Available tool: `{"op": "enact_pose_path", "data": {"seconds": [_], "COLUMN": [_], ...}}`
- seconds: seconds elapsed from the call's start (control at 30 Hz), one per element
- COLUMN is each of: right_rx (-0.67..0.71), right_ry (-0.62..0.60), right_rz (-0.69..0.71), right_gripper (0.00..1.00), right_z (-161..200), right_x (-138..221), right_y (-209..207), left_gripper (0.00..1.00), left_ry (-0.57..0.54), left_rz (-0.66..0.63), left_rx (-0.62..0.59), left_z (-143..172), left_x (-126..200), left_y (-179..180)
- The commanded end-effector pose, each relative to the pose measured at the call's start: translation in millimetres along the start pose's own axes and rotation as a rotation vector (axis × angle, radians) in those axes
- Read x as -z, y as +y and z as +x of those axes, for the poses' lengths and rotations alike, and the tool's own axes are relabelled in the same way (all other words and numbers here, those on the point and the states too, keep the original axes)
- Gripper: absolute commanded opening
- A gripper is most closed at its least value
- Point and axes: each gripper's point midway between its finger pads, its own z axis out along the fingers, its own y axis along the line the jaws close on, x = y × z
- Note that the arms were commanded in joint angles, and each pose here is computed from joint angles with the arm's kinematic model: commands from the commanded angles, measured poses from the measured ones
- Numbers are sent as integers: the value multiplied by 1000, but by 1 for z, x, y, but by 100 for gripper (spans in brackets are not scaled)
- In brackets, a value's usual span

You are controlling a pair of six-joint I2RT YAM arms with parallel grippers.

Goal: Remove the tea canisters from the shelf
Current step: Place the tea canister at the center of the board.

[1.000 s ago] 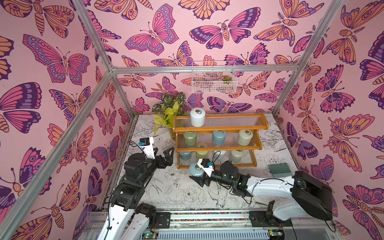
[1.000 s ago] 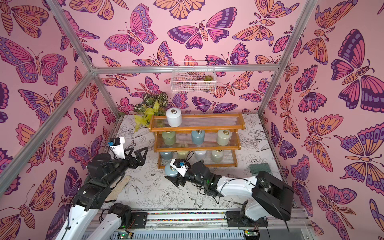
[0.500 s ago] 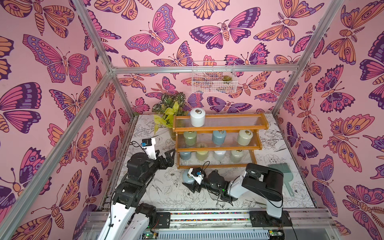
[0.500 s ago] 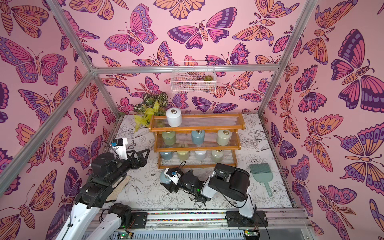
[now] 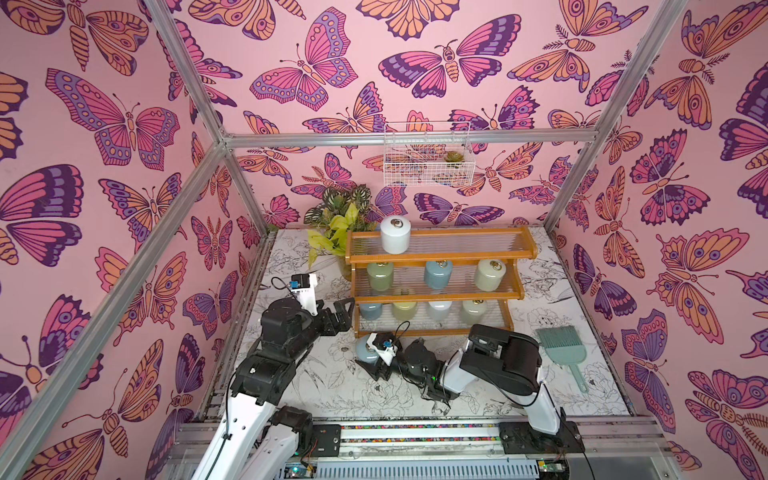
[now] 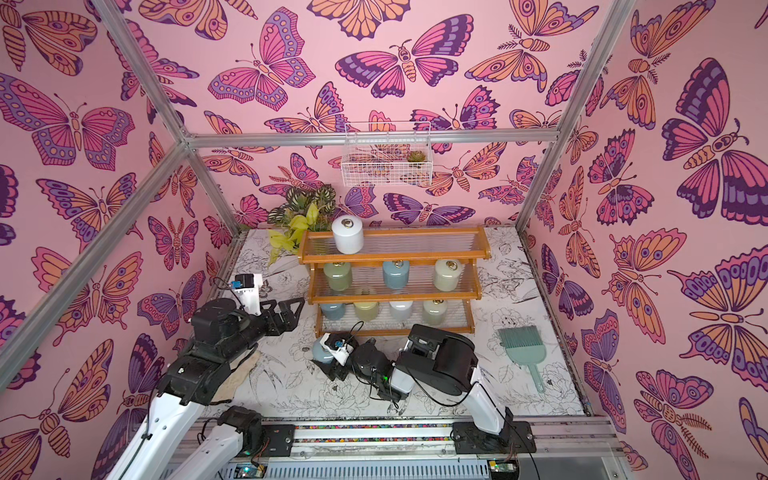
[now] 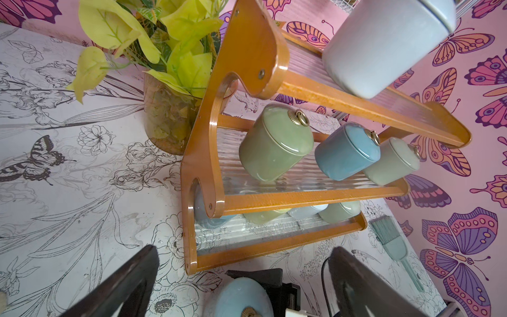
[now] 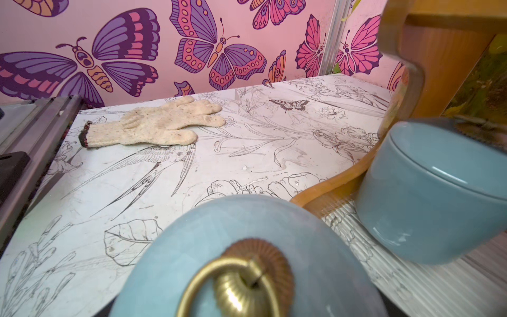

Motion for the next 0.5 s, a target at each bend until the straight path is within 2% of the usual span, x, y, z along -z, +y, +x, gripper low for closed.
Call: {"op": "enact_pose_path", "data": {"seconds": [0.0,0.1,0.17,0.2,0.47], "right_rx": [0,1,-7,-12,-10], "right_ry": [-126,-123,-126,-128,-129], "right_rz": [17,21,27,33,51], "right_gripper": [79,84,92,100,99], "right_z": [-34,-33,-35,-36,-65], "right_x": [-4,-4,-3,-3,17], "right_y": [-2,-3,-5,-6,-11], "left_gripper": [100,100,100,100,100], "left_ry": [4,0,-6,-8,-31], "left_rz": [32,27,28,30,53], "left_rx": [-21,-18,-20,-21,-39], "left_z": [-2,-1,0,0,-4], "left_x": [4,5,6,8,14], "left_y": [-8,-6,-6,-7,-12]}}
